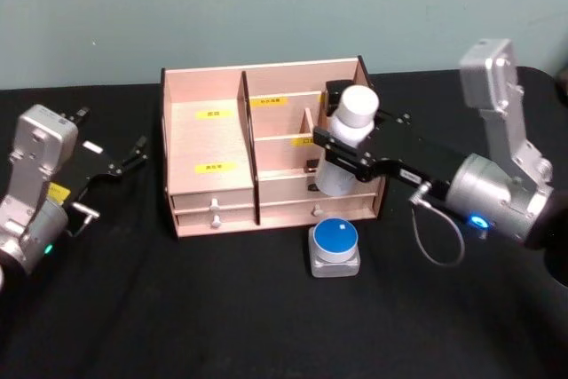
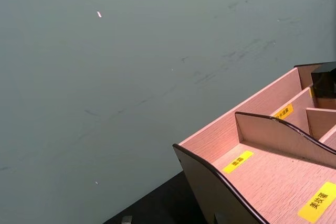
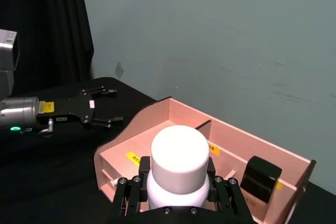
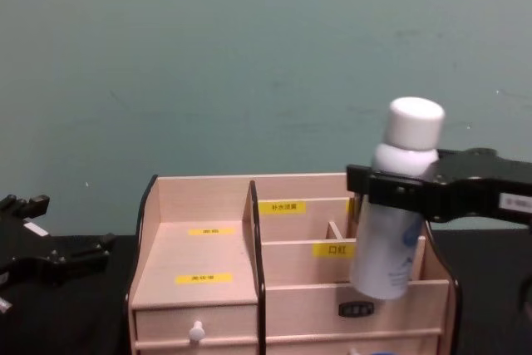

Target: Pick up the facial cleanser and watermelon frost from the table and place them into the tiered storage box.

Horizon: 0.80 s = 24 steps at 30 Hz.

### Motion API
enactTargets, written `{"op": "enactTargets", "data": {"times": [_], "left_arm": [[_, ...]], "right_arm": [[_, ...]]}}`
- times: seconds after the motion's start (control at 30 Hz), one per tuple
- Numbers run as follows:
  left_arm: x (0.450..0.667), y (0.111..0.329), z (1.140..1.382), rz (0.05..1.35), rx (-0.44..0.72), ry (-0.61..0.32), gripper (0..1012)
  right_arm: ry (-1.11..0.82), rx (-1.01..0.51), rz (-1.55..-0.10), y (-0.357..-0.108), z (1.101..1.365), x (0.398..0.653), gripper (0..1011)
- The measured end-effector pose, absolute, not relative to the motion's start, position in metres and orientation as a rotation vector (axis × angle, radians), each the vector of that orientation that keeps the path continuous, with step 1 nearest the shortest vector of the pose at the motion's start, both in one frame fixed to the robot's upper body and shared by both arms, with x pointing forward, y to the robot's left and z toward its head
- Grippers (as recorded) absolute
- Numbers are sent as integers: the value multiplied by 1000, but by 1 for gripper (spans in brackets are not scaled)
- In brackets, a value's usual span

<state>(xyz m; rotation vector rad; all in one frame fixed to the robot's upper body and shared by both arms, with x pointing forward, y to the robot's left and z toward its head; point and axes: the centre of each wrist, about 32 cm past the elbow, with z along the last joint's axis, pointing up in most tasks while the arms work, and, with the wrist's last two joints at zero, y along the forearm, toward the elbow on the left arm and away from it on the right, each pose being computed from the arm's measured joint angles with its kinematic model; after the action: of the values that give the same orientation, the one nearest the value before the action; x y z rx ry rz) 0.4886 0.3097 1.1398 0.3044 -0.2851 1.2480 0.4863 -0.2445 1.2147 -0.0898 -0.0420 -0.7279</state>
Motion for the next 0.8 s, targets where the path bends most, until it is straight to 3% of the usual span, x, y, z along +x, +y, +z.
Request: {"op": "enactTargets", "data": {"times": [0.8], "left_arm": [[489,310,1140,1248,305,-285,1010]], "right_arm": [[-65,-90,-725,-200,1223,553,592]]}}
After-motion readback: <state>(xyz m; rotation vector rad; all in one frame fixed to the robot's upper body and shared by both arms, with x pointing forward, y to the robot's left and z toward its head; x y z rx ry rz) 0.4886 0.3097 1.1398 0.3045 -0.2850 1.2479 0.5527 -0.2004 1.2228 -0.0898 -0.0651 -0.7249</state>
